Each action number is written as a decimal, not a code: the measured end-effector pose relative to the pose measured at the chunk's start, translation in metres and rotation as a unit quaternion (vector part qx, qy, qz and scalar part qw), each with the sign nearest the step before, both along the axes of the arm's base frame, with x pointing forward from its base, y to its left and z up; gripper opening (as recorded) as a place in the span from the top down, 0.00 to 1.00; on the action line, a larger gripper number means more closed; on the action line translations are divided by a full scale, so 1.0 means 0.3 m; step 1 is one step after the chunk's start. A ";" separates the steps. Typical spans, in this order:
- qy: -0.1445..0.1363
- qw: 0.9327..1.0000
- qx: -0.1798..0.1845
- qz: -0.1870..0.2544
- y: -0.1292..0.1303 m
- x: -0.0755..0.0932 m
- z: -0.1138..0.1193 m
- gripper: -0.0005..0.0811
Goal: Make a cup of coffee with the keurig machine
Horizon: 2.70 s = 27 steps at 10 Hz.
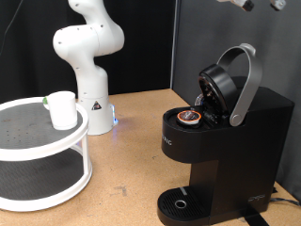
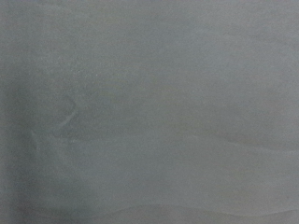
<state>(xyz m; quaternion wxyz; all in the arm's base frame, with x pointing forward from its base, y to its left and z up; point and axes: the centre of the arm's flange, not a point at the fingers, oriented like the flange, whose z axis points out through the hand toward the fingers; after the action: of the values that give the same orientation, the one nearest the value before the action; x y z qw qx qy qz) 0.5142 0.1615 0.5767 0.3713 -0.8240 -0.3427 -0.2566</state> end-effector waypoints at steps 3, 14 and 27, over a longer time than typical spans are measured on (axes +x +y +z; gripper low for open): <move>0.008 1.000 -0.006 0.010 0.083 -0.001 -0.034 0.01; 0.038 0.998 -0.037 0.021 0.172 0.011 -0.164 0.93; 0.059 0.997 -0.046 0.037 -0.062 -0.011 -0.207 0.99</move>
<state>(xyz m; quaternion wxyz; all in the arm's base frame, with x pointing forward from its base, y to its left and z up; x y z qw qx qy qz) 0.5108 0.1428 0.5145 0.3614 -0.8406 -0.3623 -0.1776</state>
